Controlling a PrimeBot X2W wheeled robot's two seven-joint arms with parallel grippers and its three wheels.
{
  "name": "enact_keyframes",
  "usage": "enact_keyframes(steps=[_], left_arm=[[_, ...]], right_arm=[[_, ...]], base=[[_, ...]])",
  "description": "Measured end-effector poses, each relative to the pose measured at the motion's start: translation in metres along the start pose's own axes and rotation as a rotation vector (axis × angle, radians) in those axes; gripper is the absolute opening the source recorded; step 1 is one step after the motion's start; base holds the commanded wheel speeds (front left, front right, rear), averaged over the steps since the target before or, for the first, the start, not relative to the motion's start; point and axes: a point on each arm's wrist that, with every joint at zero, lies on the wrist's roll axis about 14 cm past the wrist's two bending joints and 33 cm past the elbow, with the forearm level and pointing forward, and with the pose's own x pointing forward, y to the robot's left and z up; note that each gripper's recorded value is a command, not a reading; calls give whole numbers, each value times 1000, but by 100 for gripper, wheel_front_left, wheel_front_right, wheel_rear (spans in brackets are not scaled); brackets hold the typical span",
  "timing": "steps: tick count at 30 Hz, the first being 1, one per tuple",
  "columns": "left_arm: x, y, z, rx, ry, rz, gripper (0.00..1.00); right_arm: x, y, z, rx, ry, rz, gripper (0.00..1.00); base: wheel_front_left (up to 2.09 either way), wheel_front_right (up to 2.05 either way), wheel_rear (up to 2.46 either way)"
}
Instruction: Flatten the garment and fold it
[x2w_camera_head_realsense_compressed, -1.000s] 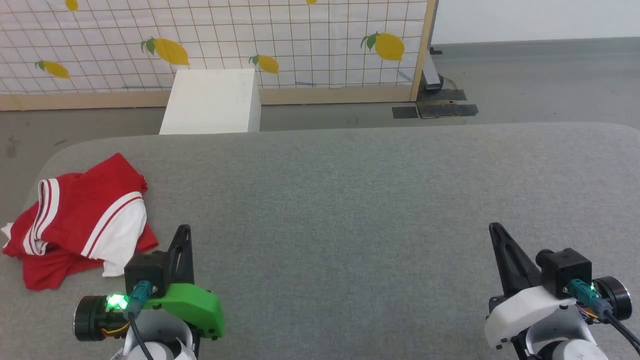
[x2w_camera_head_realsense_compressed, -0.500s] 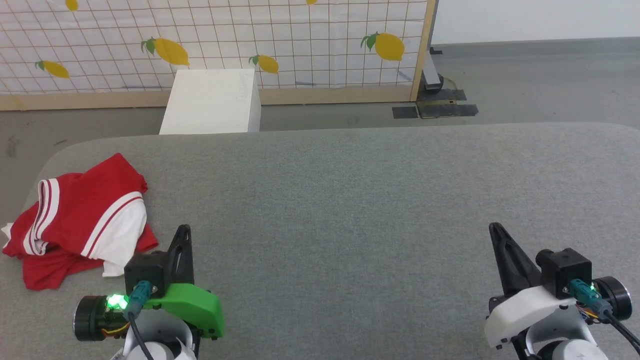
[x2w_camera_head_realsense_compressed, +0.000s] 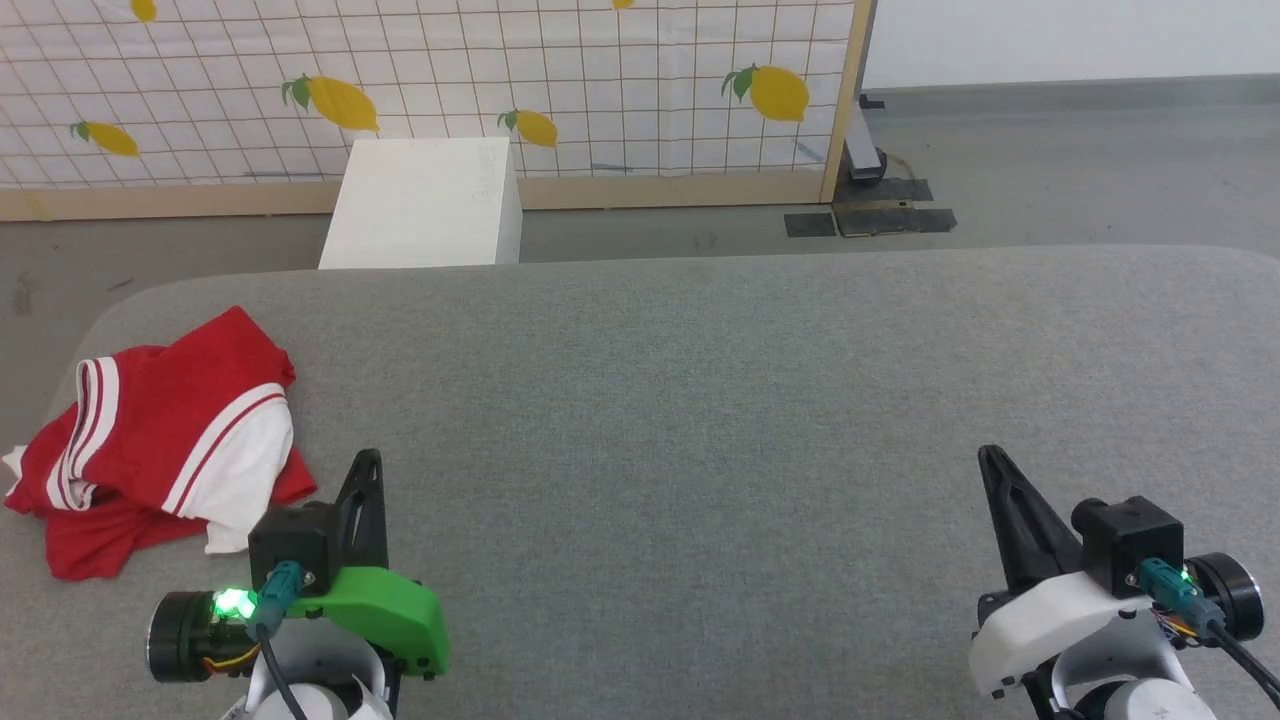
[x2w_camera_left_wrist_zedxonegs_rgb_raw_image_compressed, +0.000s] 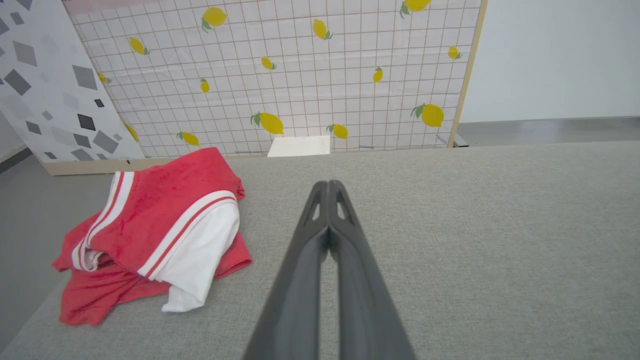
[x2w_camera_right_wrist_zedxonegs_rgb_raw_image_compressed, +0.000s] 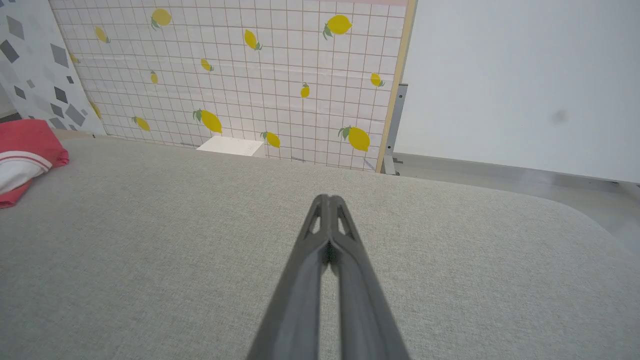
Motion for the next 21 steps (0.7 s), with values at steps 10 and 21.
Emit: enact_keyframes(steps=[10,21], left_arm=[[0,-3,-2,-12,2,-9,100],[-1,-6,-3,-25,-6,-16,100]], right_arm=[[-1,-1,-3,14,5,-3,100],[-2,-4,-7,48,2,-14,100]], base=[[0,0,0],[0,0,0]])
